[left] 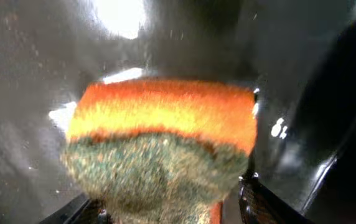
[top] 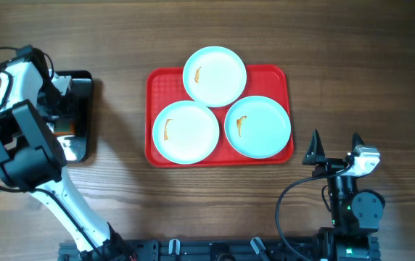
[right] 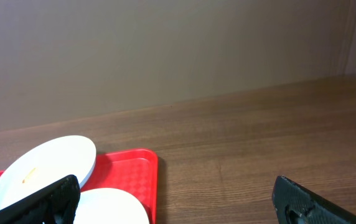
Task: Clean dirty plates on tray and stack at the side
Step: 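Lift the sponge with the left gripper and raise it above the black tray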
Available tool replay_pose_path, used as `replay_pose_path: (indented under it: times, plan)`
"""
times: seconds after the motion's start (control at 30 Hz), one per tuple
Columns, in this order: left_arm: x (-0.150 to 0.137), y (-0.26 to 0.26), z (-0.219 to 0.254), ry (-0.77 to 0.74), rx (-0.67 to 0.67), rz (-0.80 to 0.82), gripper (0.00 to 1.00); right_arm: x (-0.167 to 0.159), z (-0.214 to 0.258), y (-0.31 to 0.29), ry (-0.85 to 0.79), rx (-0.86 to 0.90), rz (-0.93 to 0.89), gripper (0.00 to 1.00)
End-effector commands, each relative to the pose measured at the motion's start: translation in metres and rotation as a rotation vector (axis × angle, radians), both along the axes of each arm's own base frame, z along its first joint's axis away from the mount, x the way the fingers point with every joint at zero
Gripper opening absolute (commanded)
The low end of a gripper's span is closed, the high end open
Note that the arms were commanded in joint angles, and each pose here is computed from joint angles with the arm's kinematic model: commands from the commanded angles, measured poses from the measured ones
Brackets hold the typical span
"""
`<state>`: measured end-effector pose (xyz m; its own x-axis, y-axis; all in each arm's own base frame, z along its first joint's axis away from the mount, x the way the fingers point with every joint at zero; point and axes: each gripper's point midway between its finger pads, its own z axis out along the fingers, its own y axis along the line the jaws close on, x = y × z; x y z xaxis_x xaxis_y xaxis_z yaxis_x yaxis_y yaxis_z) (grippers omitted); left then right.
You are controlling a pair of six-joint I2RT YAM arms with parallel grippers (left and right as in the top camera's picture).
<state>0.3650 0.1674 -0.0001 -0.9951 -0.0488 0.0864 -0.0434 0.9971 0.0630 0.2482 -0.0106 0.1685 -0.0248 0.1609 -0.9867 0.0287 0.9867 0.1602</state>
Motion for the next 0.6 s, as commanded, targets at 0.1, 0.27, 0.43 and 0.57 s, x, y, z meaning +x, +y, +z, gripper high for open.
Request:
replay_pose_path:
  times: [0.1, 0.27, 0.43, 0.57]
  plan:
    - [-0.012, 0.003, -0.007, 0.029, 0.007, 0.010, 0.04, 0.000, 0.001, 0.000, -0.007, 0.004, 0.001, 1.00]
    - [0.023, 0.001, 0.029, -0.117, -0.011, 0.076, 0.04, 0.000, 0.001, 0.000, -0.007, 0.003, 0.001, 1.00]
    - [0.079, -0.029, 0.136, -0.491, -0.198, 0.047, 0.04, 0.000, 0.001, 0.000, -0.007, 0.003, 0.001, 1.00]
    - [0.082, -0.030, 0.178, -0.611, -0.195, 0.029, 0.04, 0.000, 0.001, 0.000, -0.007, 0.004, 0.001, 1.00]
